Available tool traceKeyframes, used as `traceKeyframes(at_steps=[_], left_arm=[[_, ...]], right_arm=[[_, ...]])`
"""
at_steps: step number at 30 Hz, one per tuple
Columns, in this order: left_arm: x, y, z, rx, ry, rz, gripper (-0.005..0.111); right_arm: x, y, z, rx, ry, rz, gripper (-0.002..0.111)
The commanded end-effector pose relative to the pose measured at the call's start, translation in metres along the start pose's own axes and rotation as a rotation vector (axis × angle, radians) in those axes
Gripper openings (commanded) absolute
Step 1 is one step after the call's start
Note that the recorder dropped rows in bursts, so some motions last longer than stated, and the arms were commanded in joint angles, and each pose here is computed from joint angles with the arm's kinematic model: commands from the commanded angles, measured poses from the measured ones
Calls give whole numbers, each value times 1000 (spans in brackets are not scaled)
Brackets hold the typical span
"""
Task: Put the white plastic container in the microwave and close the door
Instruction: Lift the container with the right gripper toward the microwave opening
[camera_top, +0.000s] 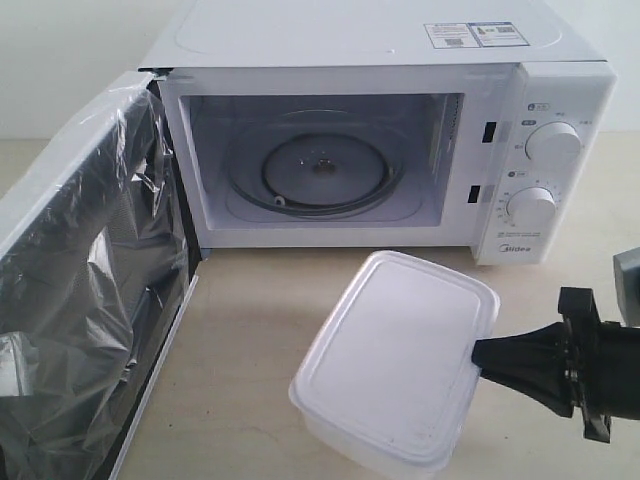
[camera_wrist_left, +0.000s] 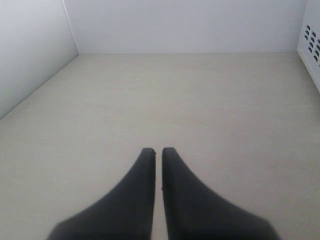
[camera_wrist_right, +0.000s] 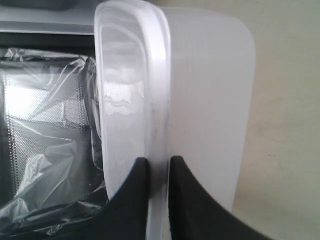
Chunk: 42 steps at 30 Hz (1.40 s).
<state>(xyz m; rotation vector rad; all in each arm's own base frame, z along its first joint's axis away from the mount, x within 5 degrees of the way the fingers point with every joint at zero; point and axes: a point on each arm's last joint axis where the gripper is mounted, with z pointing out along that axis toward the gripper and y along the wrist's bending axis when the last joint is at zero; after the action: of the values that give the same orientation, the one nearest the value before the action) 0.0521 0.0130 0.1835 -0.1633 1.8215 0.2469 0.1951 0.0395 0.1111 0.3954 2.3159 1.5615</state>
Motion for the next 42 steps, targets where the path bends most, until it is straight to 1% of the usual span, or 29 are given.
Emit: traceKeyframes(at_steps=[1, 7, 10, 15, 20, 24, 26, 32, 38, 40, 42], left_arm=[[1, 0, 0, -3, -1, -6, 4], [1, 0, 0, -3, -1, -6, 4], [1, 0, 0, -3, -1, -6, 4], [1, 0, 0, -3, -1, -6, 4], [1, 0, 0, -3, -1, -6, 4], [1, 0, 0, -3, -1, -6, 4], [1, 0, 0, -3, -1, -6, 4], [1, 0, 0, -3, -1, -6, 4], [1, 0, 0, -3, -1, -6, 4], [1, 0, 0, -3, -1, -6, 4], [1, 0, 0, -3, -1, -6, 4]], right_arm=[[5, 14, 4, -52, 22, -77, 0], [1, 26, 1, -68, 6, -107, 0], [-3, 39, -3, -85, -20, -126, 0], [-13, 70, -12, -122, -75, -162, 0], [-8, 85, -10, -32, -101, -200, 0], [2, 103, -4, -26, -82, -277, 0], [5, 110, -5, 3, -105, -303, 0], [10, 121, -12, -20, -134, -335, 0], [11, 123, -12, -43, -119, -338, 0], [12, 123, -12, -45, -118, -331, 0], [10, 121, -12, -21, -135, -299, 0]])
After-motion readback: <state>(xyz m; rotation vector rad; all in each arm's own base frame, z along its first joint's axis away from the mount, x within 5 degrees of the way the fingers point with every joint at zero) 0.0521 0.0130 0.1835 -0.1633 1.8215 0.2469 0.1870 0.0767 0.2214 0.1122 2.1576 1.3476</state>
